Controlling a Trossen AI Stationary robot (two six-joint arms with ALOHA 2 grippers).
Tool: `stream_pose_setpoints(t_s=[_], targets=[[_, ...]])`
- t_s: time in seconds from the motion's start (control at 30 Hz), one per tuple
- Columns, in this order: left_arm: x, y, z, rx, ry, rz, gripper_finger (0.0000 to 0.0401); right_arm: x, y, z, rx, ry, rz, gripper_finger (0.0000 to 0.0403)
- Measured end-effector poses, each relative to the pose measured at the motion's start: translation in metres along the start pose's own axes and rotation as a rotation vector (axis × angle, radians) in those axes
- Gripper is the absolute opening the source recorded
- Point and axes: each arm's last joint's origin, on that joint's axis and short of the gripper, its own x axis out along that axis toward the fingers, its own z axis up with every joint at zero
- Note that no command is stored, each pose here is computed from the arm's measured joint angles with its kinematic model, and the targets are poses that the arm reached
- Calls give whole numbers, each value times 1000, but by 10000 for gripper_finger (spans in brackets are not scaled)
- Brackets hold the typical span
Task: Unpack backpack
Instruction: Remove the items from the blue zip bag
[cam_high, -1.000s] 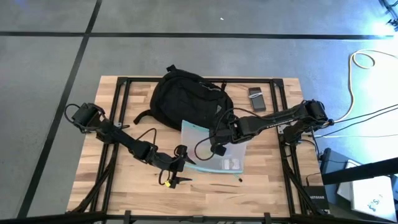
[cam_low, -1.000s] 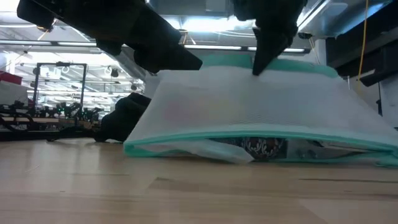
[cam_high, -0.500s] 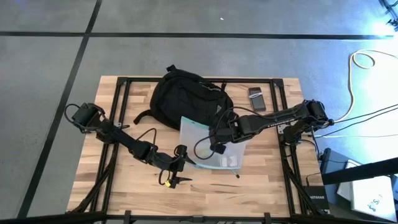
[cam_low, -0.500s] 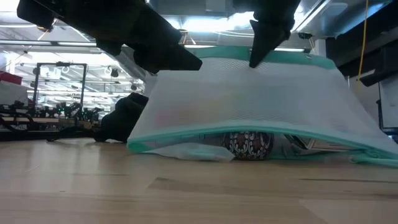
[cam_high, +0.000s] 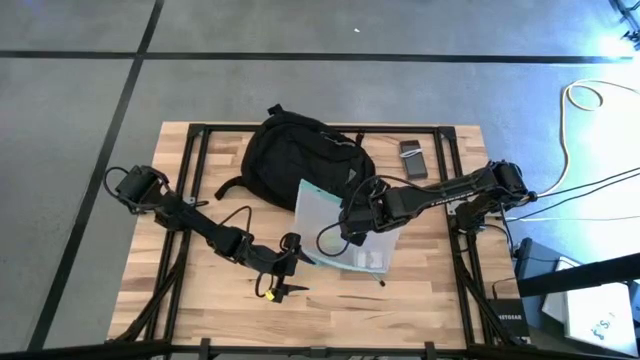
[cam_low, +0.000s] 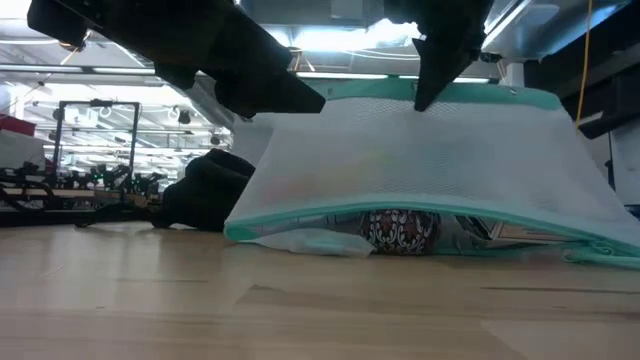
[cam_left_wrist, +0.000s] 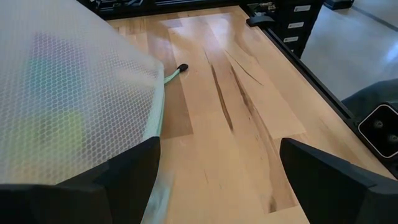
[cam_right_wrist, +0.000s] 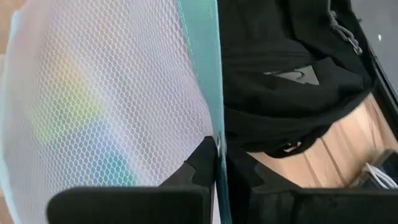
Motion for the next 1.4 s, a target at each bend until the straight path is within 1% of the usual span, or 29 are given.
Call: stream_pose_setpoints(t_s=[0.23, 0.43, 0.5, 0.7, 1.1, 1.23, 1.4], targets=[[0, 0, 0, 0, 0, 0, 315, 0, -4, -6, 17, 57, -32, 0], [0, 0, 0, 0, 0, 0, 315, -1, -8, -11, 57, 109, -71, 0], [0, 0, 0, 0, 0, 0, 315, -1, -10, -13, 83, 127, -87, 0], [0, 0, 0, 0, 0, 0, 315, -4, -15, -20, 210, 186, -158, 0], [0, 0, 0, -4, 0, 0, 315, -21, -5, -46, 368, 246, -257, 0], [0, 0, 0, -4, 0, 0, 315, -26, -3, -52, 440, 237, -294, 0], [0, 0, 0, -7, 0, 0, 315, -28, -2, -55, 473, 199, -318, 0]])
